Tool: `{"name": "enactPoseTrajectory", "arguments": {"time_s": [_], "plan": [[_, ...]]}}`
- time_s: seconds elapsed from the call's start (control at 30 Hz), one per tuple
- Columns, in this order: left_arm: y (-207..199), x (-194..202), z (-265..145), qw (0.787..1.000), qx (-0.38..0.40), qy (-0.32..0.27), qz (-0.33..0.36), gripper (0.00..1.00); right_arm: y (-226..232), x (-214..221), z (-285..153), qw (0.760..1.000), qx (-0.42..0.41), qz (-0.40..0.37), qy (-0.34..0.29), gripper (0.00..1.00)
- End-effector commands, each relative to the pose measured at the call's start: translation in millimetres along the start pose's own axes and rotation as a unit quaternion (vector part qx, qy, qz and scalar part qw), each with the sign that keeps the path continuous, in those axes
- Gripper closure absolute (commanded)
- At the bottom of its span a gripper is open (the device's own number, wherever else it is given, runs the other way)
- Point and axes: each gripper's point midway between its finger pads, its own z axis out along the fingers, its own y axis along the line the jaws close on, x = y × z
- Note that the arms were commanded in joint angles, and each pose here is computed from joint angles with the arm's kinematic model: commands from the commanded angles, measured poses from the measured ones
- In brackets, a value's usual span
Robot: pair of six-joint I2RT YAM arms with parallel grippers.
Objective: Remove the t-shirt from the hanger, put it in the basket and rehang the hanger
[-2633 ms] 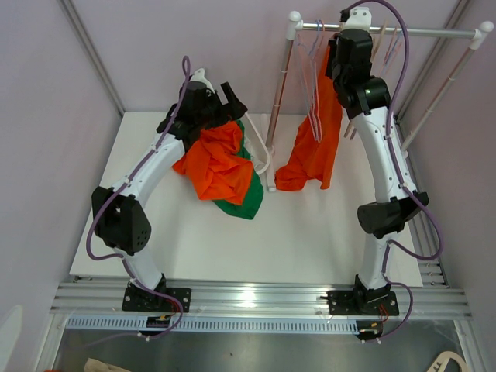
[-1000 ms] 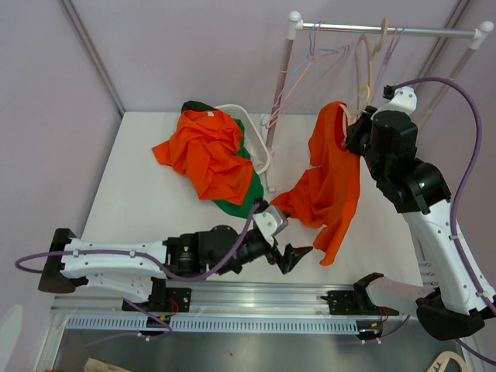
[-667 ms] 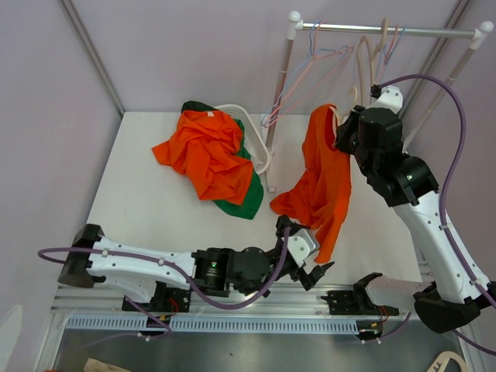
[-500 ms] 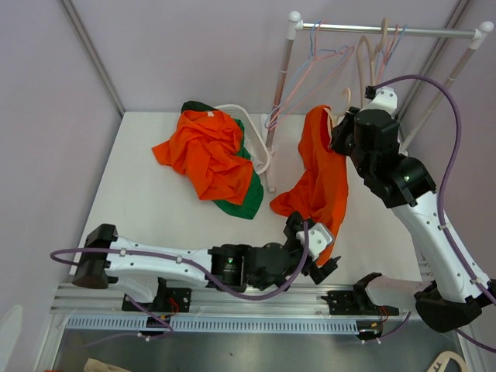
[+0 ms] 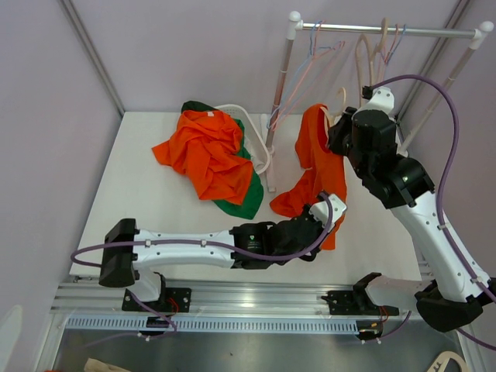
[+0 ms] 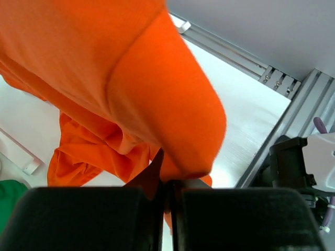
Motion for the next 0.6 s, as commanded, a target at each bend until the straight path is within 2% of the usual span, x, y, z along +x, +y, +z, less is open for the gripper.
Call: {"name": "enactPoseTrajectory", "arguments": {"time_s": [0.0, 0.07, 0.1, 0.17, 0.4, 0.53, 0.57], "plan": [[-6, -13, -2, 1.000, 0.010, 0.001, -0.010, 0.99, 15, -31, -3, 0.998, -0.019, 0.030, -0.048, 1.00], [-16, -17, -12, 0.999, 0.029, -0.011, -0.009, 0.99, 14, -31, 1, 0.998, -0.014, 0.026, -0.049, 1.00], [-20, -4, -15, 0.999, 0.036, -0.004, -0.001, 0.99, 14, -31, 4, 0.998, -0.012, 0.019, -0.050, 1.00], [-36, -14, -34, 0.998, 0.063, -0.028, -0.002, 0.99, 13, -31, 8, 0.999, -0.005, 0.014, -0.053, 1.00], [-74, 9, -91, 0.990, 0.129, -0.048, -0.008, 0.99, 17, -29, 27, 0.999, 0.002, -0.004, -0.045, 1.00], [-108, 27, -113, 0.980, 0.196, -0.035, -0.025, 0.99, 13, -29, 33, 0.999, 0.008, -0.005, -0.042, 1.00], [-121, 42, -119, 0.972, 0.234, -0.019, -0.024, 0.99, 11, -30, 34, 0.999, 0.011, -0.004, -0.043, 1.00]]}}
